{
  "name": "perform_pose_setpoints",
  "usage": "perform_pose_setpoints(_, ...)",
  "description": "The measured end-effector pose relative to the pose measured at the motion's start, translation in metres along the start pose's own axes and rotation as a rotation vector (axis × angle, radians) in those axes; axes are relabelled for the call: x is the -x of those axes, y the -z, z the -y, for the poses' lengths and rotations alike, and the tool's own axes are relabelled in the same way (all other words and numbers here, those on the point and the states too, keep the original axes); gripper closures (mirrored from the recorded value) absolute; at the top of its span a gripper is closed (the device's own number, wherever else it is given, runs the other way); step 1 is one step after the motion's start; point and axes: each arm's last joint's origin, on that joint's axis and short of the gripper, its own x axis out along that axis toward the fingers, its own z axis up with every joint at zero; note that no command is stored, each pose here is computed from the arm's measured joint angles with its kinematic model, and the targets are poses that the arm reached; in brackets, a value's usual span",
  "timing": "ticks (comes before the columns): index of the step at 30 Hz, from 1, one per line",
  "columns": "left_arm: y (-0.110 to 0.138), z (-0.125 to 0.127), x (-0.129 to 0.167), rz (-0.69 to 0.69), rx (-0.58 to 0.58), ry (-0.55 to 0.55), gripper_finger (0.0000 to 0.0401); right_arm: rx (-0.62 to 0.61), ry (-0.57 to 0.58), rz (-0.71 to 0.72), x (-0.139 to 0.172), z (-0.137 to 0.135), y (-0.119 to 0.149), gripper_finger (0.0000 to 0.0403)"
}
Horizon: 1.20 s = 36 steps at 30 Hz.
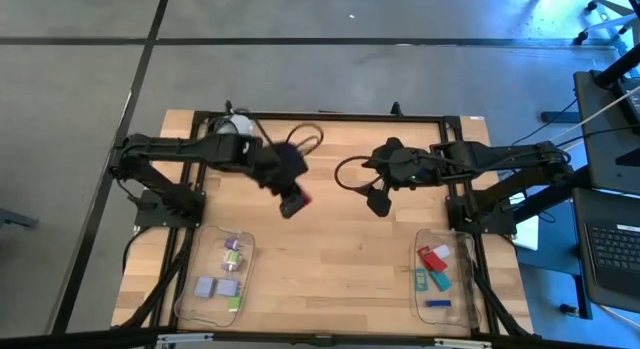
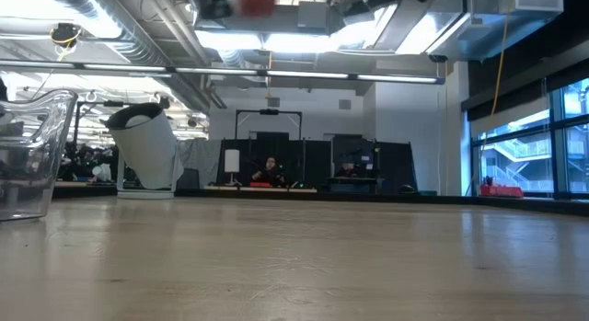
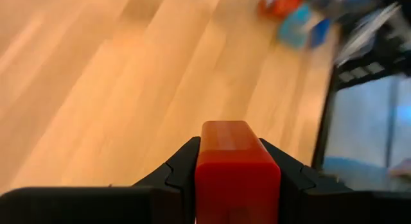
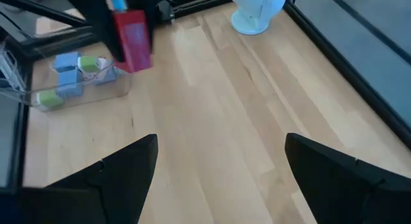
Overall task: Pick & Place Office items
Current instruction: Put the orange adapter into the left transparent bin
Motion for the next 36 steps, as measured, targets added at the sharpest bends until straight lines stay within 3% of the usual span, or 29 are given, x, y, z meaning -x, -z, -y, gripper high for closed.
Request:
perform_pose_setpoints(9, 0.059, 0.035, 0.003, -0.182, 0.180, -0.216, 0.0284, 0.116, 0.023, 0.008, 0.000, 0.001, 0.000, 0.0059)
perform_pose_setpoints(22, 0.144, 0.071, 0.019, -0.309, 0.592, -0.471, 0.0282, 0.114, 0.036, -0.050, 0.000, 0.003, 0.005, 0.0059)
perform_pose_setpoints(32, 0.215, 0.080, -0.010, -0.340, 0.911, -0.504, 0.0281, 0.166, 0.037, -0.055, 0.000, 0.003, 0.006, 0.0059)
perform_pose_setpoints(36, 0.235, 0.079, -0.019, -0.336, 0.976, -0.513, 0.0282, 0.168, 0.037, -0.056, 0.000, 0.003, 0.006, 0.0059)
